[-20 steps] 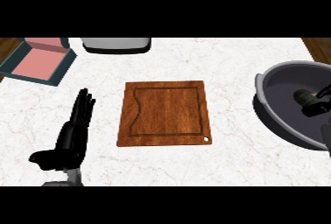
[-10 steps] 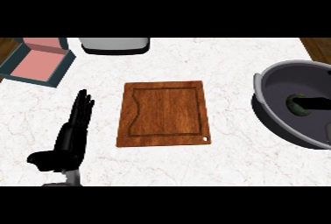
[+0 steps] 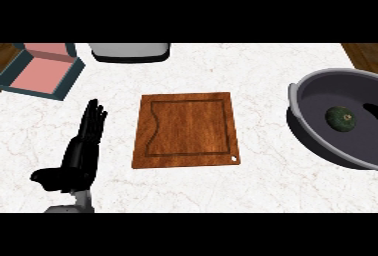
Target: Pick the squash from the cutting board and place it in the pot
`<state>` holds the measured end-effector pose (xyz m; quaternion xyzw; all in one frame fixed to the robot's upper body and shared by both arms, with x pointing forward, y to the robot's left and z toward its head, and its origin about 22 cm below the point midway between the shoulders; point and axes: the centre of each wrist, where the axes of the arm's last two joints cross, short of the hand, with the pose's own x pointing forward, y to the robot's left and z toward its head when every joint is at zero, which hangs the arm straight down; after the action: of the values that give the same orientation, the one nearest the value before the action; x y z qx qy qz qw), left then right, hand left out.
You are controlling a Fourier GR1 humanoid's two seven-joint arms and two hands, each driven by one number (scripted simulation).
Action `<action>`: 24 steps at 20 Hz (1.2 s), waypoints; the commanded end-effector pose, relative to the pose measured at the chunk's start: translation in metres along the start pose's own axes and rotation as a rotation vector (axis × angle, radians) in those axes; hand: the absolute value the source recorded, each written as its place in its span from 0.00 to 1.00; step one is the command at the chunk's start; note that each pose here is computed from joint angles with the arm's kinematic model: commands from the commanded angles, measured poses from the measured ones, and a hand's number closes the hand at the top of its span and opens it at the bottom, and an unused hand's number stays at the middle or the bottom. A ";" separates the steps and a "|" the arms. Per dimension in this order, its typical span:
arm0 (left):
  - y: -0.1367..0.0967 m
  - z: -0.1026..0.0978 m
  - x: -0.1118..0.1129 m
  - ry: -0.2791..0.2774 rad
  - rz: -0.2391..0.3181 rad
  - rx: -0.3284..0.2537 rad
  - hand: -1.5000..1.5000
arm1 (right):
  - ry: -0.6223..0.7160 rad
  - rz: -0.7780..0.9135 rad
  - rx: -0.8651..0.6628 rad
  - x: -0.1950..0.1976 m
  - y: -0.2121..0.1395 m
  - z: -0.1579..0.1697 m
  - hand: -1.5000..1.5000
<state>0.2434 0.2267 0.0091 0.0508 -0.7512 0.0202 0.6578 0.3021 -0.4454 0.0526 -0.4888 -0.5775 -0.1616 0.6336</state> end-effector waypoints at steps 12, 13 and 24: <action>0.000 0.010 -0.007 -0.006 -0.007 0.002 0.50 | -0.071 -0.128 -0.123 -0.066 -0.106 -0.011 0.00; 0.009 -0.003 -0.009 -0.014 -0.011 -0.005 0.50 | -0.083 -0.118 -0.101 -0.070 -0.112 -0.003 0.00; -0.001 0.014 0.008 -0.004 -0.006 -0.013 0.50 | -0.052 -0.170 -0.280 -0.115 -0.168 -0.012 0.00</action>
<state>0.2398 0.2230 0.0087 0.0510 -0.7515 0.0161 0.6576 0.1639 -0.5624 0.0308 -0.5118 -0.6114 -0.2521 0.5484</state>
